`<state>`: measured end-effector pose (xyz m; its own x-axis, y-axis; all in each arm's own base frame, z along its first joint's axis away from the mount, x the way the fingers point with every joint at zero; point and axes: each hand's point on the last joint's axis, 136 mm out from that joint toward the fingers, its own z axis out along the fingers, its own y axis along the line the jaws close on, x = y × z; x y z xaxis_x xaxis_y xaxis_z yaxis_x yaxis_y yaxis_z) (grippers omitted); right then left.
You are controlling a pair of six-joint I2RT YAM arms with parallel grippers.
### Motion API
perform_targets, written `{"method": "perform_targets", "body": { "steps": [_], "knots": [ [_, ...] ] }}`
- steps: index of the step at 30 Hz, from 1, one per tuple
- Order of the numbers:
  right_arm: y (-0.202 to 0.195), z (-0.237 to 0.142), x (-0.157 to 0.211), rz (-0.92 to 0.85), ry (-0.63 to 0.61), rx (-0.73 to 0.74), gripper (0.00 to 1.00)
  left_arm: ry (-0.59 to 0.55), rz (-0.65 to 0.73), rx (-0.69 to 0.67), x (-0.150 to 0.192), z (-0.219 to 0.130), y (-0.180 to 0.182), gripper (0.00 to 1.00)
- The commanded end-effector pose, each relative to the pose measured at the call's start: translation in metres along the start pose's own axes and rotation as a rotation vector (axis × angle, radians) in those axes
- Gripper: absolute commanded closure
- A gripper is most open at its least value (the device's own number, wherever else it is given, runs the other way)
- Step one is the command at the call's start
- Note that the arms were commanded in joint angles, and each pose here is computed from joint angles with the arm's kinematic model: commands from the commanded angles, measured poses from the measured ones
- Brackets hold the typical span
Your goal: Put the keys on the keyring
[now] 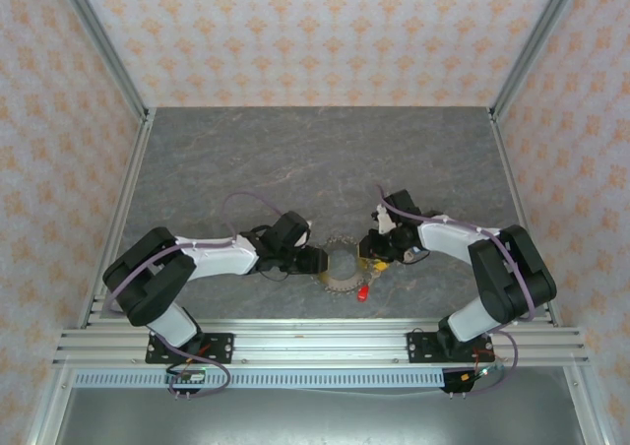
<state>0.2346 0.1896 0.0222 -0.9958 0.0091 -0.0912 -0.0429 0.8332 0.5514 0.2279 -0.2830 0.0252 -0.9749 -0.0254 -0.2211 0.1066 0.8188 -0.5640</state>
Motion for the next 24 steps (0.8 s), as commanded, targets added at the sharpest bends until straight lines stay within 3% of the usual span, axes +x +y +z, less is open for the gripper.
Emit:
{"method": "perform_targets", "body": {
  "steps": [1,14,24],
  "knots": [
    [0.002,0.001,0.004,0.012,-0.002,-0.027,0.74,-0.021,0.028,-0.008,-0.010,0.008,-0.006,0.55],
    [0.017,-0.006,-0.004,0.032,-0.061,-0.178,0.83,-0.062,0.046,-0.071,-0.029,0.013,0.002,0.65],
    [0.028,-0.010,-0.007,0.056,-0.075,-0.286,0.76,-0.097,0.031,-0.062,-0.045,0.006,0.010,0.67]
  ]
}}
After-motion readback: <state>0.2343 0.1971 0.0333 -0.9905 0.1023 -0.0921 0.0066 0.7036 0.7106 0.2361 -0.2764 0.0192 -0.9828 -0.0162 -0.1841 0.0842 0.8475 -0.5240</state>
